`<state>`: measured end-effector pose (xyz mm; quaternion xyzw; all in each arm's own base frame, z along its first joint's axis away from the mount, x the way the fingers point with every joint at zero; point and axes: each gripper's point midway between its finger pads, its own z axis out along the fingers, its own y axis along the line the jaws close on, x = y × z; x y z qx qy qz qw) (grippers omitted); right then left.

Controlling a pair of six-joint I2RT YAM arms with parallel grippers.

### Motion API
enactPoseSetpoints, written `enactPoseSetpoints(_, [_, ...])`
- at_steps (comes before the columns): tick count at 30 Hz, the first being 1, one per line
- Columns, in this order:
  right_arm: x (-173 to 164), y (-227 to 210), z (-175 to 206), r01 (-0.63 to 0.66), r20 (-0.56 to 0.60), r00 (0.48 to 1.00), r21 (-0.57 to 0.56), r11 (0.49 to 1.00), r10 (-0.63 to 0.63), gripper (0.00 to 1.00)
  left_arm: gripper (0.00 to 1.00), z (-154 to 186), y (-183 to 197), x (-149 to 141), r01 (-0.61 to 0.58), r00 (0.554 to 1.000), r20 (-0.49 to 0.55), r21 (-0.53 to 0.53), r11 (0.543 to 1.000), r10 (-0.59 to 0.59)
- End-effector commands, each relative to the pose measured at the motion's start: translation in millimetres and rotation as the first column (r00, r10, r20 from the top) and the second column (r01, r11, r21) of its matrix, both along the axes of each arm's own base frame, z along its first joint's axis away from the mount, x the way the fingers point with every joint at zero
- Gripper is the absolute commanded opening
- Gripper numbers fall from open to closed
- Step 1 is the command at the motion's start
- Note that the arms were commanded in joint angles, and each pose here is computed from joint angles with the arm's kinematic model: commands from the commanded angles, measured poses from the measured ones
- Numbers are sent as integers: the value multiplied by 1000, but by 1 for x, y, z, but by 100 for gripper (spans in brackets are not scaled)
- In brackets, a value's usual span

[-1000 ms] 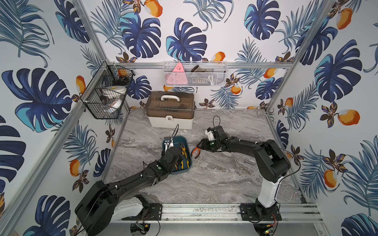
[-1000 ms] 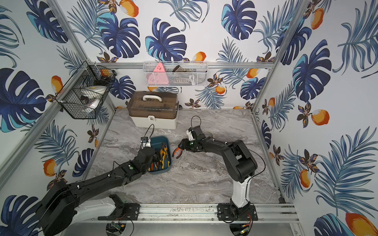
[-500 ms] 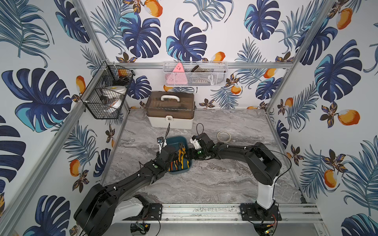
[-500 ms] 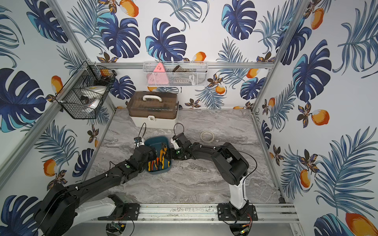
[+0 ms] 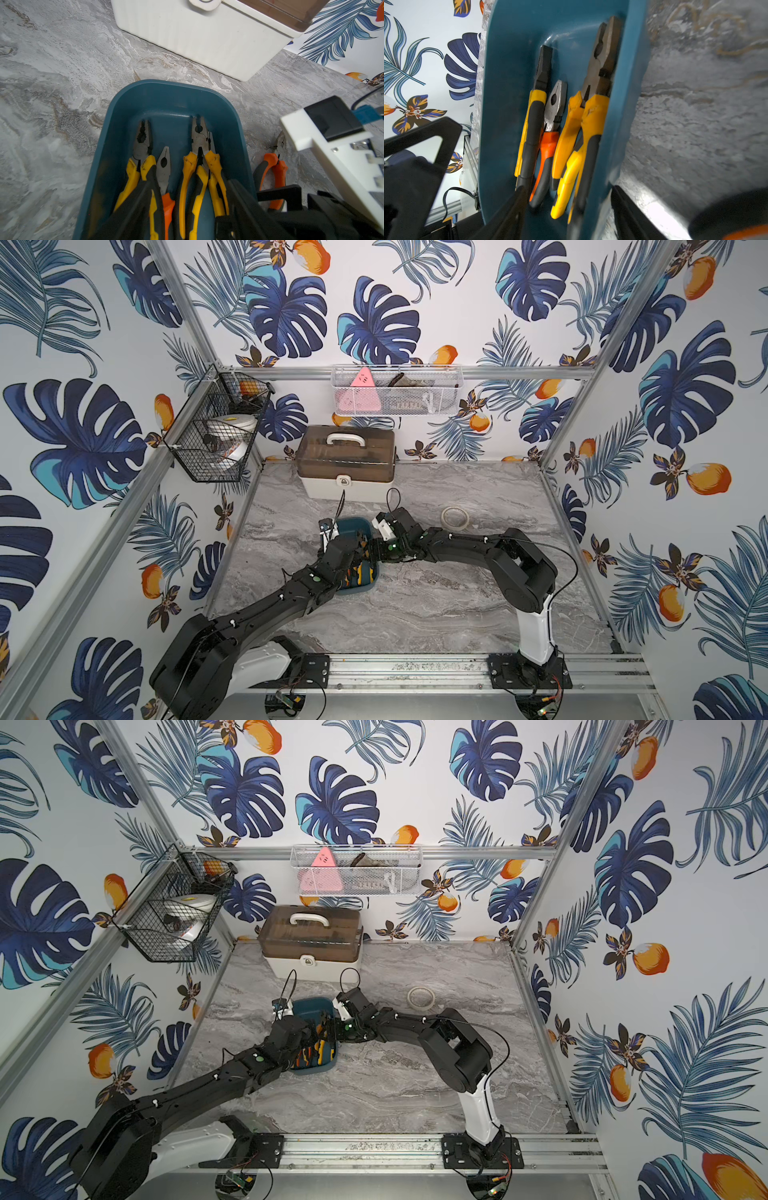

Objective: Take the pliers out of the storage box
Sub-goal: Adjust the storage box at the center of the board, then adjust the pliers at the center of the board.

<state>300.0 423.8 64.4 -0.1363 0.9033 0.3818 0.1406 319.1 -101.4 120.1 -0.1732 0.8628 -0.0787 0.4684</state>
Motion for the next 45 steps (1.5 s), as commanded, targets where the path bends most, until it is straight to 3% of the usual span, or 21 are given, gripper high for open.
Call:
enactPoseSetpoints(1, [4, -13, 10, -1, 60, 998, -42, 999, 4, 68, 66, 3, 0, 1, 2, 1000, 9, 4, 1000, -2])
enactPoseSetpoints(4, [10, -42, 14, 22, 95, 995, -105, 994, -12, 70, 66, 4, -8, 2, 47, 999, 17, -7, 999, -47])
enactPoseSetpoints(8, [30, -89, 16, 116, 143, 985, -145, 983, -95, 77, 65, 6, -38, 6, 201, 979, 34, -57, 978, -200])
enactPoseSetpoints(13, [53, -130, -10, 230, 80, 972, -137, 964, -221, 81, 62, 1, -67, 8, 327, 945, 37, -101, 939, -325])
enactPoseSetpoints(19, [62, -117, -35, 208, 15, 978, -126, 970, -208, 82, 61, -4, -70, 10, 335, 942, 13, -96, 937, -335])
enactPoseSetpoints(26, [80, -97, -27, 191, 9, 982, -66, 979, -191, 82, 61, 1, -66, 8, 328, 945, 27, -81, 941, -327])
enactPoseSetpoints(35, [77, -87, -33, 185, -24, 982, -47, 982, -186, 81, 61, 2, -66, 7, 329, 944, 28, -78, 941, -328])
enactPoseSetpoints(38, [76, -90, -31, 194, -17, 981, -54, 979, -196, 80, 61, 4, -64, 8, 321, 947, 29, -75, 944, -319])
enactPoseSetpoints(45, [72, -113, 13, 222, 107, 972, -99, 970, -211, 82, 61, 2, -59, 9, 299, 954, 10, -52, 953, -299])
